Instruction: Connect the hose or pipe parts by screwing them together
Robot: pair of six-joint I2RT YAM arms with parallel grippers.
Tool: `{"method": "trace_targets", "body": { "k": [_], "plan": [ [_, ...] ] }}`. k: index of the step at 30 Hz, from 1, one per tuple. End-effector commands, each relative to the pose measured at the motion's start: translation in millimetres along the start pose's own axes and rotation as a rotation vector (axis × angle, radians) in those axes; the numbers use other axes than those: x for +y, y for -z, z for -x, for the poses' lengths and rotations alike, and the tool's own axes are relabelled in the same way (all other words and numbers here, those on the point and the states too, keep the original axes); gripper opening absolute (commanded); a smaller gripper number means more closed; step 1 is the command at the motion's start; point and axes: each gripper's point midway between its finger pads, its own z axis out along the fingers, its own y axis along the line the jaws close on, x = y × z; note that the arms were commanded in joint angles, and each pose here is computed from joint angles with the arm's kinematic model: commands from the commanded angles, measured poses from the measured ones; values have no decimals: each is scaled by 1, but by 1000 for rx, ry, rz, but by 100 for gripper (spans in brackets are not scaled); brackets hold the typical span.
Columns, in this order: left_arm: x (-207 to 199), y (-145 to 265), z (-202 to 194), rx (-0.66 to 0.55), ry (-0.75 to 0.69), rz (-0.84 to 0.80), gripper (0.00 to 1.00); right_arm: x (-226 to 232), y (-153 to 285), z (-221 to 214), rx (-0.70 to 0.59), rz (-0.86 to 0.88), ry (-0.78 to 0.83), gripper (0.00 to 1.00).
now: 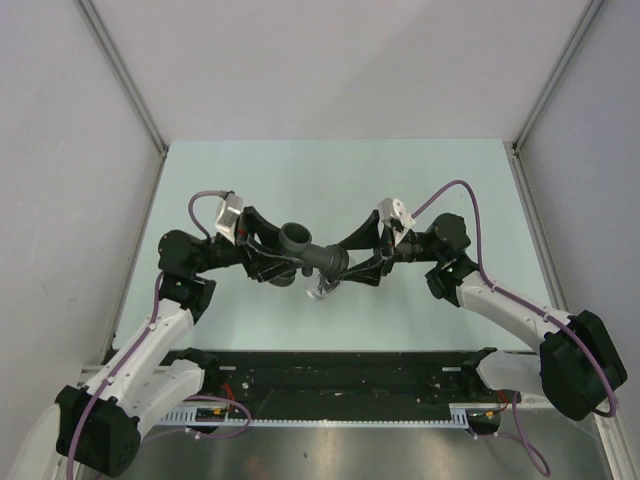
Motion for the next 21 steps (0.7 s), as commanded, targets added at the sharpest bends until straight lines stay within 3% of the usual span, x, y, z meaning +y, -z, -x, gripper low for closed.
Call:
{"method": "trace_targets", "body": {
  "k": [1, 10, 21],
  "plan": [
    [-32, -1, -37, 141, -74, -206, 0, 7, -7, 55, -145, 38, 136, 0],
    [-24, -2, -53, 177, -141, -258, 0, 14, 2, 45, -98, 118, 67, 0],
    [-13, -4, -56, 160, -349, -276, 0, 17, 5, 38, -67, 150, -107, 0]
  ]
}}
